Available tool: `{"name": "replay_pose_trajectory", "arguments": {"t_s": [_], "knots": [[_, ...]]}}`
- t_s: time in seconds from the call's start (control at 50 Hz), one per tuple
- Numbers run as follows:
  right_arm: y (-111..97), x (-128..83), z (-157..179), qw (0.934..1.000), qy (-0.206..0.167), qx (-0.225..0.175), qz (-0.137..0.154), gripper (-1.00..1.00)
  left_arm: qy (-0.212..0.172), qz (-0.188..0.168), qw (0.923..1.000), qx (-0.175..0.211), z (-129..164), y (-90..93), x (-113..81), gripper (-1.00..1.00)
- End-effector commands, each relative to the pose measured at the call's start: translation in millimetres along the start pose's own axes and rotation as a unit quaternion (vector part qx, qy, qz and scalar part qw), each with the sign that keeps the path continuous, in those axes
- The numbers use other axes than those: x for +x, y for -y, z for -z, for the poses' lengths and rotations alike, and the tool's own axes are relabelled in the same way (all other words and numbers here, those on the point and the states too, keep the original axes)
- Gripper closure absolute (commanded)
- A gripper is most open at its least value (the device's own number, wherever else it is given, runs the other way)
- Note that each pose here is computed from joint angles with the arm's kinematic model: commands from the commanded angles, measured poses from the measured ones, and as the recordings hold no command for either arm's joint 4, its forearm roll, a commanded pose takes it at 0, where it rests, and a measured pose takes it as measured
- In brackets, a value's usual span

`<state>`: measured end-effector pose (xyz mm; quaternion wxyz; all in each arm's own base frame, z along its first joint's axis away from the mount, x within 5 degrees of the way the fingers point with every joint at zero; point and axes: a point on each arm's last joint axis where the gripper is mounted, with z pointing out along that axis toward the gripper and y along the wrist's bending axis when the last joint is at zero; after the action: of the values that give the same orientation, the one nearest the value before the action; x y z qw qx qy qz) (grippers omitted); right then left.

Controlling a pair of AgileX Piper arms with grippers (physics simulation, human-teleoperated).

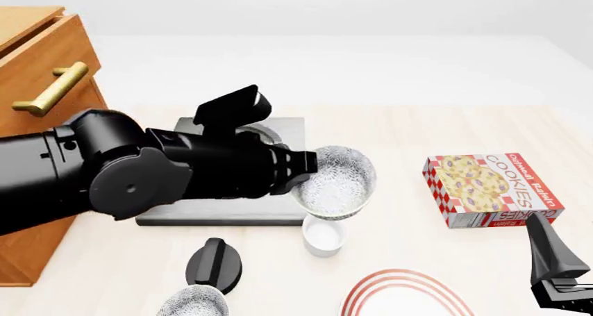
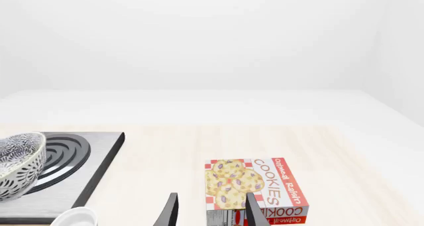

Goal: Pick the akita bowl on the wooden cabinet and place it on the plate.

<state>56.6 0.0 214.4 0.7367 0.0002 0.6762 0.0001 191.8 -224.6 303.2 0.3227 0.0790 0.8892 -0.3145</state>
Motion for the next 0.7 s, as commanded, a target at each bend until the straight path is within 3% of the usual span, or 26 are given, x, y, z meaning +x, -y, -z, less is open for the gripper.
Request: {"name": "replay_pose_trajectory", "arguments": {"t_s": [0.02,0.7], "knots": [[0,0,0,1.0,0.0,0.0,0.0,-1.0,-0.016,-0.005,0.9998,0.009,-10,6.1,11.0,1.0],[0,0,0,1.0,0.0,0.0,0.0,-1.0,-0.067,-0.027,0.9971,0.024,-47,29.8,43.2,1.0]]}}
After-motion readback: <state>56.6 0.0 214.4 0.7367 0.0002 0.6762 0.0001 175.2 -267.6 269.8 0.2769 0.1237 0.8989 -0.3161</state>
